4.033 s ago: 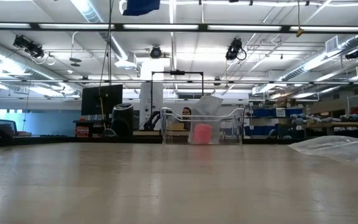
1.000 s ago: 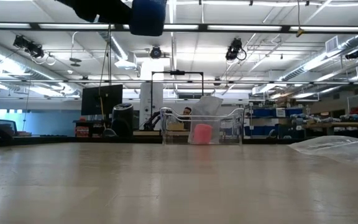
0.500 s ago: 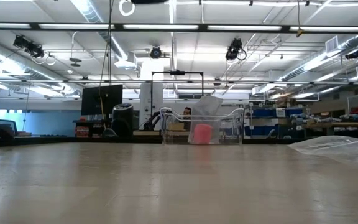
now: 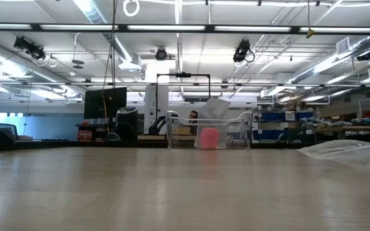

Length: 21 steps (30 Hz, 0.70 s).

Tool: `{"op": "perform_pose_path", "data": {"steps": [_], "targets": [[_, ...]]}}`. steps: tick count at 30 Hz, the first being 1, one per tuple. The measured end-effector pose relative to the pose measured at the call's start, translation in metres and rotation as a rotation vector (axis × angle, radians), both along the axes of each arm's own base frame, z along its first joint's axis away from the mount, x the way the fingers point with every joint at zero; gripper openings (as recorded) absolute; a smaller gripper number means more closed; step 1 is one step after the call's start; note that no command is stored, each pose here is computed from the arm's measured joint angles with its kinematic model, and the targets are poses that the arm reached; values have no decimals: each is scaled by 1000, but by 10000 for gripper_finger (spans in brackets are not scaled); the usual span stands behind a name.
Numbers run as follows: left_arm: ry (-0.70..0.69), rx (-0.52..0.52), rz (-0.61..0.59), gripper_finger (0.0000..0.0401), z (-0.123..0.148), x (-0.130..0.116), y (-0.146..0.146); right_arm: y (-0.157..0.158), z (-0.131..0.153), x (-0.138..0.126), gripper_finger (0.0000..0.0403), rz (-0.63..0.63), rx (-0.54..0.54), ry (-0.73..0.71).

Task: Roll bandage
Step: Roll the blue bandage

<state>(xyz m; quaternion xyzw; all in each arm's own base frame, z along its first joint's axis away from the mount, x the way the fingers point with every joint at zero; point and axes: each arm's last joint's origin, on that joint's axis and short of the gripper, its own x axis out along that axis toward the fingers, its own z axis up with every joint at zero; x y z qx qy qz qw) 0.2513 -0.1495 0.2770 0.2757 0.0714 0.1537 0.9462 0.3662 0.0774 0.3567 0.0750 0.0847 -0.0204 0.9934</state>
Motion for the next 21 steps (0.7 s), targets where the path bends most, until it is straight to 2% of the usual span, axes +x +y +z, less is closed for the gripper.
{"op": "perform_pose_path", "data": {"steps": [6,10,17,21], "targets": [[-7,1,-27,18,3,1,-1,-1,-2,0,139,-21,34,22],[-4,1,-32,18,3,1,-2,-1,-3,0,175,-35,54,22],[-17,-11,-66,18,4,-2,-7,-2,-5,-1,196,-38,57,46],[-38,-55,-89,18,5,-4,-10,-3,-3,-7,195,-19,-40,77]]}}
